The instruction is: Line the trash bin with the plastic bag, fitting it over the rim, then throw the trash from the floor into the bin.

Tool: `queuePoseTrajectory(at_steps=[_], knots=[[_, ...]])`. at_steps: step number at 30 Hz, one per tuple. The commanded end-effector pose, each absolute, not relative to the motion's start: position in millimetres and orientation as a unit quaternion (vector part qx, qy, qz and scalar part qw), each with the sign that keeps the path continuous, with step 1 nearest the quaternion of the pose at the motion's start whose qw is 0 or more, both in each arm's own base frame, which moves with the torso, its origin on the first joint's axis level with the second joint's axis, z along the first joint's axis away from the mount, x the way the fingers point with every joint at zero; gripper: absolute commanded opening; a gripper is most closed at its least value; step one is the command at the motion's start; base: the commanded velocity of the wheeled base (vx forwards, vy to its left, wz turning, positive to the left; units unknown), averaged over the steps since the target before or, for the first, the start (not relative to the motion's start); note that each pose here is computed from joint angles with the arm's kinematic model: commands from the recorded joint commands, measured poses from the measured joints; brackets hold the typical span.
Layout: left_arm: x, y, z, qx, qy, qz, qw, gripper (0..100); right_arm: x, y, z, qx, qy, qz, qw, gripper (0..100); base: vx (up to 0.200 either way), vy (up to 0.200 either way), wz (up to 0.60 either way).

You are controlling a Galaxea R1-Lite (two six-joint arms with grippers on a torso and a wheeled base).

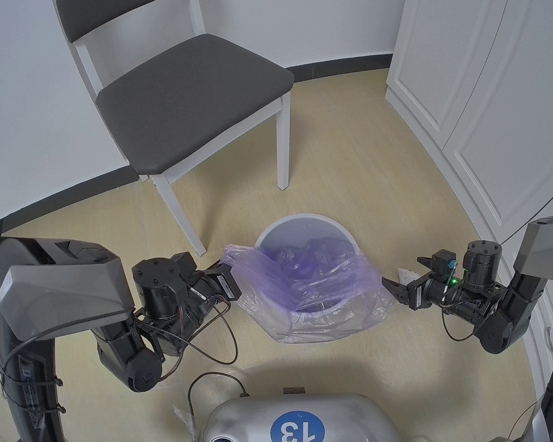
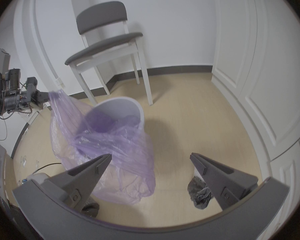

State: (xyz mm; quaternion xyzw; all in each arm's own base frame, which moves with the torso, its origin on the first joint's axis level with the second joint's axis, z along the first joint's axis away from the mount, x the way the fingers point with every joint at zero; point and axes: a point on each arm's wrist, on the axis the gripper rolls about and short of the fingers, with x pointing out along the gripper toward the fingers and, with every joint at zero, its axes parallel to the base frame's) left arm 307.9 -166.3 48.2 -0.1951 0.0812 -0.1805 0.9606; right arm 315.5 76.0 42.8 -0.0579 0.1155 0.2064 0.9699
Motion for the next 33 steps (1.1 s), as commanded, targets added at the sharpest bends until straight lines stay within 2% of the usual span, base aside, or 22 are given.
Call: queuePoseTrajectory(at_steps=[1,15,22,31,32,33], knots=[[310.0,-165.3,44.5,-0.197,0.080,-0.179,0.961,0,311.2,78.1,50.9,-0.059,0.093,0.210,0.971,100,0.000,0.000,0.00],[315.9,-167.8,29.2,-0.192,0.093,-0.174,0.961,0,306.1,87.4,50.3,-0.059,0.089,0.225,0.969,100,0.000,0.000,0.00],[324.5,-171.2,9.2,-0.186,0.107,-0.168,0.962,0,301.6,102.0,52.5,-0.058,0.085,0.241,0.965,100,0.000,0.000,0.00],[327.4,-166.3,9.4,-0.187,0.105,-0.161,0.963,0,290.6,135.4,58.4,-0.029,0.087,0.258,0.962,100,0.000,0.000,0.00],[327.6,-165.8,9.4,-0.188,0.105,-0.160,0.963,100,291.2,138.9,58.6,-0.031,0.087,0.262,0.961,100,0.000,0.000,0.00],[327.9,-165.3,9.4,-0.188,0.105,-0.159,0.963,100,291.9,143.6,59.5,-0.031,0.088,0.268,0.959,100,0.000,0.000,0.00]])
